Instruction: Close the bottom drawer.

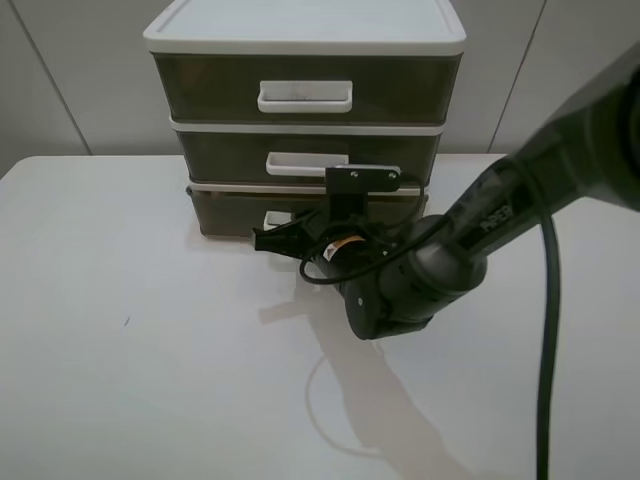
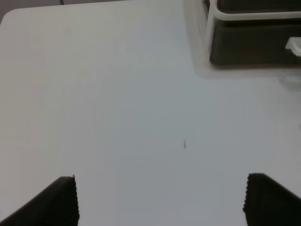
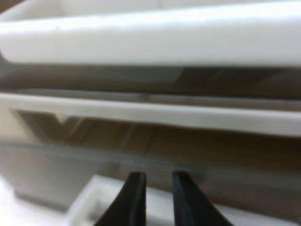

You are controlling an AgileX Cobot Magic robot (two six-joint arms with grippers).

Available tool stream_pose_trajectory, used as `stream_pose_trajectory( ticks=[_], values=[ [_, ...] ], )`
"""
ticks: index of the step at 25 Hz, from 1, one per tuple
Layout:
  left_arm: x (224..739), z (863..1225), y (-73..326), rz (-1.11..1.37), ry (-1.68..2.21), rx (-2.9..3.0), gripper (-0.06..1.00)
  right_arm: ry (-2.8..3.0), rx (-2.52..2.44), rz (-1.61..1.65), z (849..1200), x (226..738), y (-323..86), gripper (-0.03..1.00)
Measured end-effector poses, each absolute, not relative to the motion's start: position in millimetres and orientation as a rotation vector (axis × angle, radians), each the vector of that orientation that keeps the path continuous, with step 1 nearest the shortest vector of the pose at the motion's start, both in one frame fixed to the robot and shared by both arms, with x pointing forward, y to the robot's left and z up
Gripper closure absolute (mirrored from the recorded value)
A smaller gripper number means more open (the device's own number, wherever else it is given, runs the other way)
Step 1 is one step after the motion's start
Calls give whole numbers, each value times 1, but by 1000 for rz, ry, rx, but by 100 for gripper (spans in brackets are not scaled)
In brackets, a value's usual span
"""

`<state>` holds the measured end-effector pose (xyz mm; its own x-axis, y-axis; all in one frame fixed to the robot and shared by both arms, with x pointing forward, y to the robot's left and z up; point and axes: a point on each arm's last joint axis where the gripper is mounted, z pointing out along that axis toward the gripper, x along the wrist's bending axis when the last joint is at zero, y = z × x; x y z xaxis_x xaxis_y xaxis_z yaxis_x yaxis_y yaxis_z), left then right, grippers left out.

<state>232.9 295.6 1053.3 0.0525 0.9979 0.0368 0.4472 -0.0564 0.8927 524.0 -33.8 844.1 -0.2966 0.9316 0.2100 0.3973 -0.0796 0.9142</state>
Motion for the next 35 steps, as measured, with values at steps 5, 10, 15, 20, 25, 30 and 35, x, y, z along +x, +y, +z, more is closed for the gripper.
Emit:
stream_pose_trajectory(
  ticks=[5,10,15,20,25,30,35],
  values=[
    [233,1053,296,956,1485,1601,23,1664,1453,1378,845,527,-32,91],
    [233,1053,296,956,1485,1601,23,1681,1460,1367,842,525,-31,91],
    [233,1053,296,956,1485,1601,23,1769,1400,1369,857,498,-29,91],
    [233,1053,296,956,1485,1601,23,1848,1283,1361,885,462,-47,91],
    [233,1053,296,956,1485,1601,23,1909,1306,1327,912,435,-85,80],
    [233,1053,296,956,1485,1601,23,1885,1468,1289,940,426,-138,29],
    [233,1053,296,956,1485,1601,23,1804,1676,1274,973,420,-193,16]
  ],
)
